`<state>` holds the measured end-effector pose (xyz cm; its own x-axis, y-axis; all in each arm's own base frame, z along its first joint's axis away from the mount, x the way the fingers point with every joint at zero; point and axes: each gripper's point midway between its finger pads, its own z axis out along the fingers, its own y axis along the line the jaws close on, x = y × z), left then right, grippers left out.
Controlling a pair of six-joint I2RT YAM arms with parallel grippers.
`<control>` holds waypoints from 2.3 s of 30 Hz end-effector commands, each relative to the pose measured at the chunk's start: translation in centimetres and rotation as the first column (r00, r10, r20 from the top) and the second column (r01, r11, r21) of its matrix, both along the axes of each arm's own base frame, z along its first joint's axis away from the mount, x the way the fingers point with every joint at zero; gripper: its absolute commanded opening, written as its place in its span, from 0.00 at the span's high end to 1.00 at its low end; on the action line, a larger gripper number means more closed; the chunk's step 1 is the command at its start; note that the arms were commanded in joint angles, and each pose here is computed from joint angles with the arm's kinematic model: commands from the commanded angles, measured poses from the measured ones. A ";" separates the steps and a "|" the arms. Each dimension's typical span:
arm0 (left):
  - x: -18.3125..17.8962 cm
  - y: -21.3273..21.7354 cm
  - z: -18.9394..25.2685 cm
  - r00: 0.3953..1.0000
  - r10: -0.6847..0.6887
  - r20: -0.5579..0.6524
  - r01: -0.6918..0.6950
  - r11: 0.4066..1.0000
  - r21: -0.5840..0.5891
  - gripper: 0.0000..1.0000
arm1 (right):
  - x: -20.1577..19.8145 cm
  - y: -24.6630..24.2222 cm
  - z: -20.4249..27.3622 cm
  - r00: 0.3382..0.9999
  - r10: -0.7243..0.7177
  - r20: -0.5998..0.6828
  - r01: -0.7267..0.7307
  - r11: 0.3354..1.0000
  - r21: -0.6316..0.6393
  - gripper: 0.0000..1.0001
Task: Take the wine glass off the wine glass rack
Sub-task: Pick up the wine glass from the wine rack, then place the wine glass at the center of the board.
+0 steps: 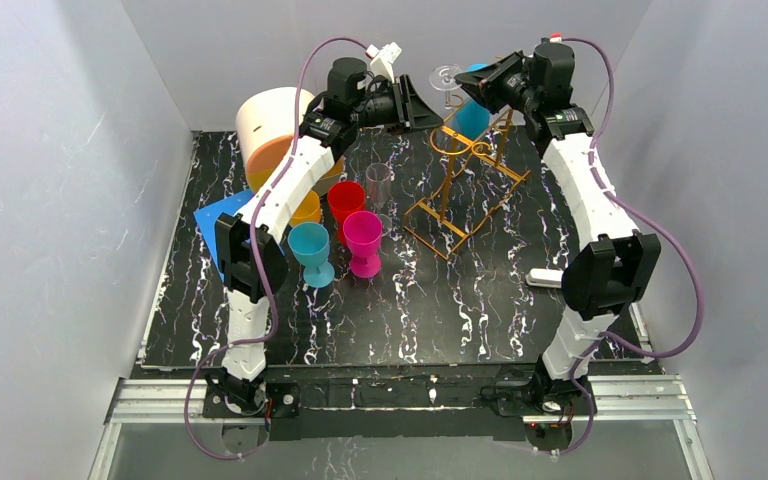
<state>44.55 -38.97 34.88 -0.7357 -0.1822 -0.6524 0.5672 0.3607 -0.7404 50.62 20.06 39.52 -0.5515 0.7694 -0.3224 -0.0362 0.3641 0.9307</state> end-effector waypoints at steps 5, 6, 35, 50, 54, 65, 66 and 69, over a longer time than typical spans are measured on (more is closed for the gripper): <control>-2.5 0.8 5.0 0.995 -0.023 0.093 0.028 0.999 -0.046 0.68 | -1.0 2.7 5.3 0.976 0.147 0.158 -0.158 0.986 0.061 0.99; -2.5 0.8 4.9 0.996 -0.023 0.091 0.027 0.999 -0.043 0.67 | -1.3 3.0 5.5 0.972 0.167 0.166 -0.179 0.982 0.062 0.99; -4.6 22.0 7.0 0.758 0.606 0.240 -0.642 0.758 0.115 0.04 | -9.4 10.5 7.5 0.718 0.622 0.314 -0.630 0.772 -0.089 0.99; -16.7 17.5 13.4 0.931 0.221 0.292 -0.208 0.975 -0.076 0.17 | -21.2 14.1 9.3 0.539 0.714 0.446 -0.626 0.694 -0.355 0.99; -17.2 17.2 12.6 0.942 0.181 0.281 -0.168 0.983 -0.070 0.18 | -20.9 13.7 8.6 0.576 0.683 0.450 -0.579 0.729 -0.366 0.99; -16.9 16.6 10.7 0.962 0.132 0.239 -0.125 0.991 -0.042 0.33 | -21.4 13.5 8.8 0.558 0.690 0.462 -0.574 0.722 -0.386 0.99; -17.1 16.4 10.7 0.965 0.119 0.234 -0.111 0.993 -0.044 0.35 | -21.6 13.4 8.7 0.556 0.693 0.459 -0.576 0.719 -0.389 0.99; -17.8 16.1 10.9 0.972 0.079 0.220 -0.069 0.996 -0.055 0.42 | -22.3 13.2 8.2 0.553 0.704 0.446 -0.588 0.709 -0.390 0.99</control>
